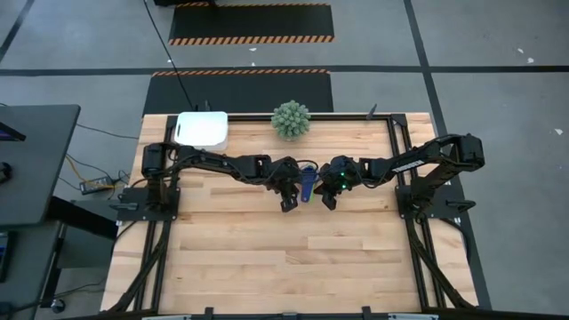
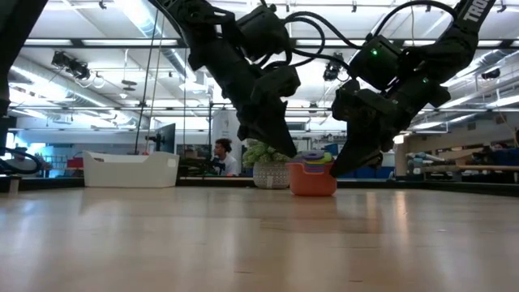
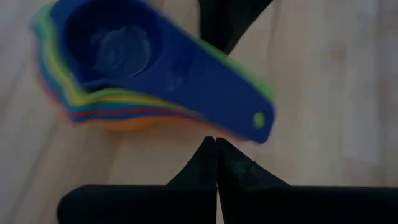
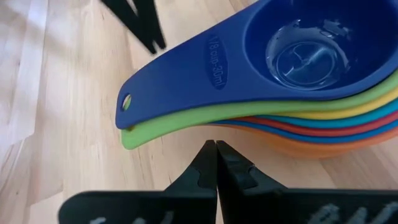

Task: Nest measuring cups in basket
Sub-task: Stack the violet measuring cup on top of the green measuring cup

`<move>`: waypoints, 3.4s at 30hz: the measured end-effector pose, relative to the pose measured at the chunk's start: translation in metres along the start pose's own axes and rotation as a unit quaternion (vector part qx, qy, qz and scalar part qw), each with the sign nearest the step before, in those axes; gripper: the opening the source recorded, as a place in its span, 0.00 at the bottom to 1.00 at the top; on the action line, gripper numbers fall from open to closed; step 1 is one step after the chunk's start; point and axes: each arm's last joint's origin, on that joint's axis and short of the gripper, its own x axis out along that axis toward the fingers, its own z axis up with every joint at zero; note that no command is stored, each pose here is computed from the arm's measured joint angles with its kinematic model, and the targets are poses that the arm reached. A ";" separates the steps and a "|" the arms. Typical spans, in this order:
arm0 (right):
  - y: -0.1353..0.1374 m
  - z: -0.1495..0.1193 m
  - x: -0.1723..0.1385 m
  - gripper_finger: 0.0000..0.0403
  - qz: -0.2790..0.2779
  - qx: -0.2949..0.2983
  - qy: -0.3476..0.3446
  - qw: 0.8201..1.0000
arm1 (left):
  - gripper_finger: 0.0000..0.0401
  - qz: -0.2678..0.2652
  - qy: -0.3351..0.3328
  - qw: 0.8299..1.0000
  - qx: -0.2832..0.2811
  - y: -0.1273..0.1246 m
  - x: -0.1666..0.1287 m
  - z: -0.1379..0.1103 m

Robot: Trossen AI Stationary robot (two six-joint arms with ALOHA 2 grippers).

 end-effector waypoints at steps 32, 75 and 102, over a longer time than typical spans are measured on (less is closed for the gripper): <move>-0.005 -0.005 -0.001 0.00 -0.019 -0.015 0.028 0.999 | 0.00 -0.010 -0.001 1.000 -0.016 0.006 0.024 -0.007; -0.003 0.013 -0.009 0.00 -0.053 0.022 0.118 0.991 | 0.00 -0.017 0.012 1.000 -0.010 0.007 0.018 -0.006; 0.068 0.073 -0.029 0.00 0.120 -0.007 -0.034 0.992 | 0.00 0.093 -0.100 0.990 0.028 0.105 -0.020 0.030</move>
